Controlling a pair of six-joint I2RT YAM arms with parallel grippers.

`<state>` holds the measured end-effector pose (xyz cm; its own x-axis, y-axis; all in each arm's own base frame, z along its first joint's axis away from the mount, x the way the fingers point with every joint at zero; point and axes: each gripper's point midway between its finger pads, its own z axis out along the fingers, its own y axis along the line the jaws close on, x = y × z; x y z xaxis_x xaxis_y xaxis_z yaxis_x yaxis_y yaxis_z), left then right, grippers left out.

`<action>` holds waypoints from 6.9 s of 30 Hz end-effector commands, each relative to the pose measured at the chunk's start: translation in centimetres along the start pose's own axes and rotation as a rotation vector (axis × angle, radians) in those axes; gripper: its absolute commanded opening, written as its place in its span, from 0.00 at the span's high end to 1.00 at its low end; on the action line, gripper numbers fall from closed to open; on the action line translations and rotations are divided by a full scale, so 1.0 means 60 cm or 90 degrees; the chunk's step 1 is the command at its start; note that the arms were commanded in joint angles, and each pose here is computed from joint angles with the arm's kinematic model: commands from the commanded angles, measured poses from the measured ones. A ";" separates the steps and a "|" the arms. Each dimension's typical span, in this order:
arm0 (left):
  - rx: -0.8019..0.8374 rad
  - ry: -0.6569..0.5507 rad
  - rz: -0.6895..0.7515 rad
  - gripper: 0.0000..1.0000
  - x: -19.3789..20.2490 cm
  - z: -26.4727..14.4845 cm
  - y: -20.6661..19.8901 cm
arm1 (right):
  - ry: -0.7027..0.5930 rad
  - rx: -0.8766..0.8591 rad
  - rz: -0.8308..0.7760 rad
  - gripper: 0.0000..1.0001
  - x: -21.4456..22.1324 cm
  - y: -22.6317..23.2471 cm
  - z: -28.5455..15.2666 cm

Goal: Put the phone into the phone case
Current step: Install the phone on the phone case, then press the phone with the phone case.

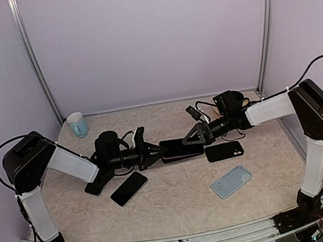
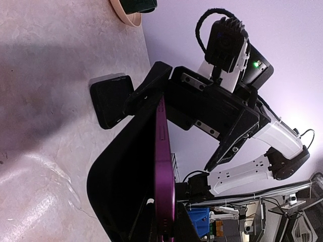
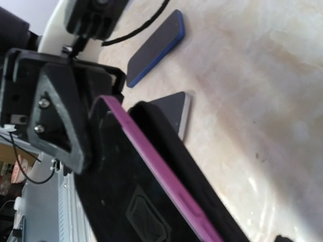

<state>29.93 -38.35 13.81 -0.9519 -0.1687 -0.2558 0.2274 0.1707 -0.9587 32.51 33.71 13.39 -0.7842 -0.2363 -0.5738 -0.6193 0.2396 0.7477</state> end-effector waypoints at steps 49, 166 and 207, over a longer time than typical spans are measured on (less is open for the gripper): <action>0.072 -0.020 0.086 1.00 -0.020 0.000 -0.086 | -0.013 -0.128 -0.034 0.37 0.021 0.072 -0.027; -0.036 -0.055 0.158 0.01 -0.049 -0.038 -0.070 | -0.028 -0.171 -0.052 1.00 0.010 0.113 -0.049; 0.001 0.034 0.207 0.79 -0.014 0.011 -0.084 | -0.021 -0.194 -0.080 1.00 0.020 0.132 -0.054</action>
<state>29.76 -39.14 18.05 -0.8530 -0.0610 -0.5183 0.4929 0.2323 -0.8385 27.66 32.08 17.63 -0.7690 -0.2144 -0.6022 -0.6143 -0.0129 0.7890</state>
